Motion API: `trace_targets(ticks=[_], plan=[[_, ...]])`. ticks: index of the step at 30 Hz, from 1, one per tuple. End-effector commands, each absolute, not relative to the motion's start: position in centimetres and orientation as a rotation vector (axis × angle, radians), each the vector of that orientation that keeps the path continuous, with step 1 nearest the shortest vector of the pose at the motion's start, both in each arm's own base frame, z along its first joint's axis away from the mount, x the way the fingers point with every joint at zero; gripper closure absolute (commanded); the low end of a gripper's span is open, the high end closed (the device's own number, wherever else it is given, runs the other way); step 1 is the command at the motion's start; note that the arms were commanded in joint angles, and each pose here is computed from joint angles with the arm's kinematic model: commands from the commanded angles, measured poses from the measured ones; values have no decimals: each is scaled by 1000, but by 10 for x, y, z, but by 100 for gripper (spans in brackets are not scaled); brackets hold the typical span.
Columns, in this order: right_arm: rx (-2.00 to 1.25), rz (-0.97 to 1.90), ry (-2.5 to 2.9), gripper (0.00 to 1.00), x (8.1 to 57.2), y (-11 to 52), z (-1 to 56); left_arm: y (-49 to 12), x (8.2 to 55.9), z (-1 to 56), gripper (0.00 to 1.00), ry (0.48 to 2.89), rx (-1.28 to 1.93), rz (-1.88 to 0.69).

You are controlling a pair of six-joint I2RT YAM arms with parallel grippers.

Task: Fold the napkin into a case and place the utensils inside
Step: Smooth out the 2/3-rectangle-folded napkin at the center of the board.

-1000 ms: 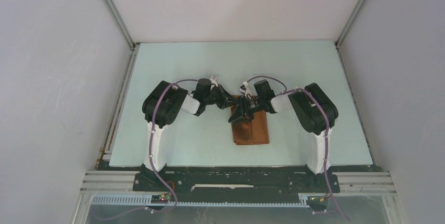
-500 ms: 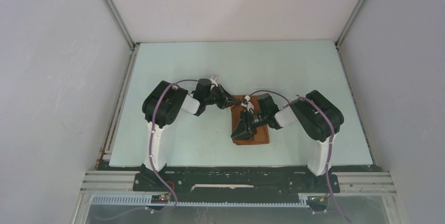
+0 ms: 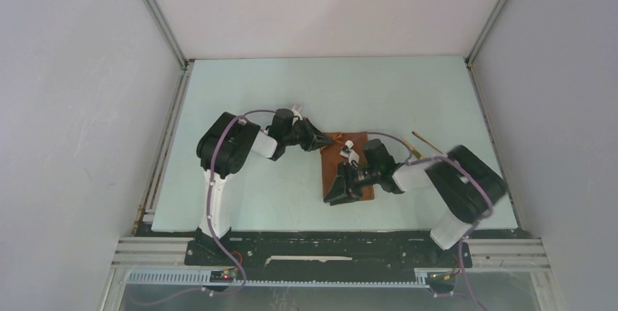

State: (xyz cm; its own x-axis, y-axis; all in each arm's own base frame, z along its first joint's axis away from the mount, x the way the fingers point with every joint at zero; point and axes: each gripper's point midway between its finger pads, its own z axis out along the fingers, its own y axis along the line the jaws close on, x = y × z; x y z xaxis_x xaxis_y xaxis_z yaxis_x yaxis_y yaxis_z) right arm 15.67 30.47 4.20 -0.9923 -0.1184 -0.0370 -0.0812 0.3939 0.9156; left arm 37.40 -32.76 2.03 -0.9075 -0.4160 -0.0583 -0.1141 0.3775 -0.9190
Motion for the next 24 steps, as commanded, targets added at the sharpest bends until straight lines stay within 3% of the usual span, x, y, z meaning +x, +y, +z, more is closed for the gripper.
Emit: trace_targets(ticks=[1, 4, 8, 11, 15, 21, 24], plan=[[200, -1626, -2798, 44, 165, 276, 78, -322, 379, 48, 77, 2326, -390, -1487], [-15, -1438, -2947, 41, 177, 226, 75, -325, 378, 83, 58, 2287, -319, -1522], [-392, -1088, -3162, 30, 203, 150, 56, -326, 368, 135, 31, 2229, -231, -1573], [-520, -1158, -3056, 31, 209, 137, 50, -319, 346, 153, 26, 2257, -186, -1530], [-505, -1283, -2985, 33, 219, 145, 44, -321, 286, 133, 24, 2452, -4, -1209], [-479, -1295, -2938, 42, 215, 152, 25, -349, 210, 127, 23, 2479, 288, -936], [-449, -1292, -2943, 53, 210, 158, 21, -367, 185, 124, 22, 2473, 388, -876]])
